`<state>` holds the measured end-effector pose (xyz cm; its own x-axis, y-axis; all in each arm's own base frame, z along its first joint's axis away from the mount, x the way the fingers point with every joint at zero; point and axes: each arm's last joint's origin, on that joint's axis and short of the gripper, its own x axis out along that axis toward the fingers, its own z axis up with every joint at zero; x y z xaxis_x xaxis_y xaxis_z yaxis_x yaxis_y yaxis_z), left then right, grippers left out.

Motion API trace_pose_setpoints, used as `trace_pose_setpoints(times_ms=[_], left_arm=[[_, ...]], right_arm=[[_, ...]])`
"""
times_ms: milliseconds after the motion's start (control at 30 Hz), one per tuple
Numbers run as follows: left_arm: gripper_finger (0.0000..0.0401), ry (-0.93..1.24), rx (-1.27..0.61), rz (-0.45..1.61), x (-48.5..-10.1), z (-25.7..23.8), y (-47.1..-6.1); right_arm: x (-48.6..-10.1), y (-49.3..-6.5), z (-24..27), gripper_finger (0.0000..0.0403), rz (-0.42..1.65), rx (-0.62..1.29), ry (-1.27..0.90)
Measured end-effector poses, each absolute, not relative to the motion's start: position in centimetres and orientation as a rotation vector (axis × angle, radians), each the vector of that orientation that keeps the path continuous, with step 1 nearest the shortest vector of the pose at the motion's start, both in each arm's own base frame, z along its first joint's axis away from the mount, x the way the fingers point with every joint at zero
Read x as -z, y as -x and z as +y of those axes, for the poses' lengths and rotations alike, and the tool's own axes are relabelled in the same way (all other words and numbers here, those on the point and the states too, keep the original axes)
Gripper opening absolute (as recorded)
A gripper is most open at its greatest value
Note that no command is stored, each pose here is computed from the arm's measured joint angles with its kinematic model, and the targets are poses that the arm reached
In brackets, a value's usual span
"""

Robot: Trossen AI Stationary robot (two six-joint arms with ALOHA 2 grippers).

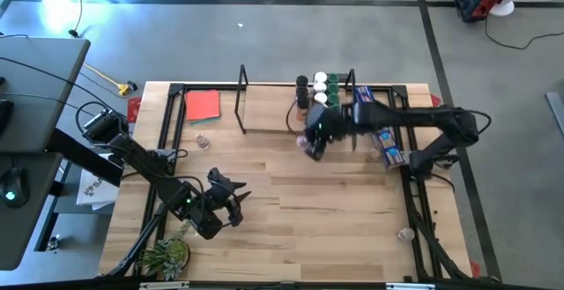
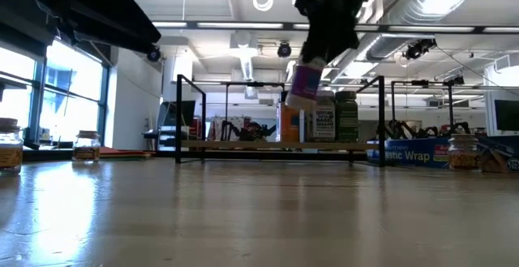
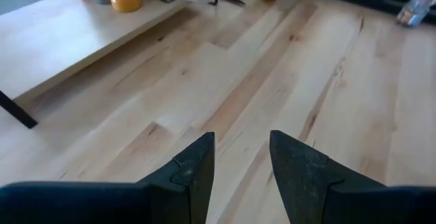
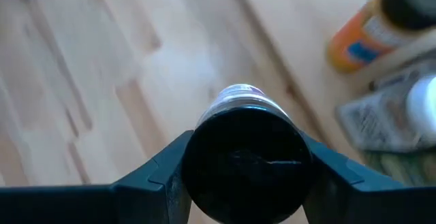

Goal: Shelf spices
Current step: Put the black seasoning bottle on the shelf aligned with other black seasoning bottles

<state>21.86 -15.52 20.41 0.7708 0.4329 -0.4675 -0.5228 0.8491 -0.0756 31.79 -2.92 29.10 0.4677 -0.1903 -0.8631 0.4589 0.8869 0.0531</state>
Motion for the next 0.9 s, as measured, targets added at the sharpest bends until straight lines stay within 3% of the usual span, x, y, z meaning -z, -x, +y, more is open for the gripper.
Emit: trace_pose_setpoints(times_ms=[333,567,900], left_arm=[[0.0135,0.217,-0.562,0.358,-21.0,-15.3,-22.5],[0.0135,0.209,-0.546,0.353,-21.4,-14.7,-23.7],[0.0135,0.228,-0.540,0.366,-21.5,-14.0,-24.4]], right_arm=[[-29.3,-32.4,-8.3,0.0191,0.870,0.487,-0.432],[-25.8,-34.5,-9.8,0.0191,0.972,0.528,-0.455],[-26.6,-36.1,-11.0,0.0191,1.072,0.619,-0.375]])
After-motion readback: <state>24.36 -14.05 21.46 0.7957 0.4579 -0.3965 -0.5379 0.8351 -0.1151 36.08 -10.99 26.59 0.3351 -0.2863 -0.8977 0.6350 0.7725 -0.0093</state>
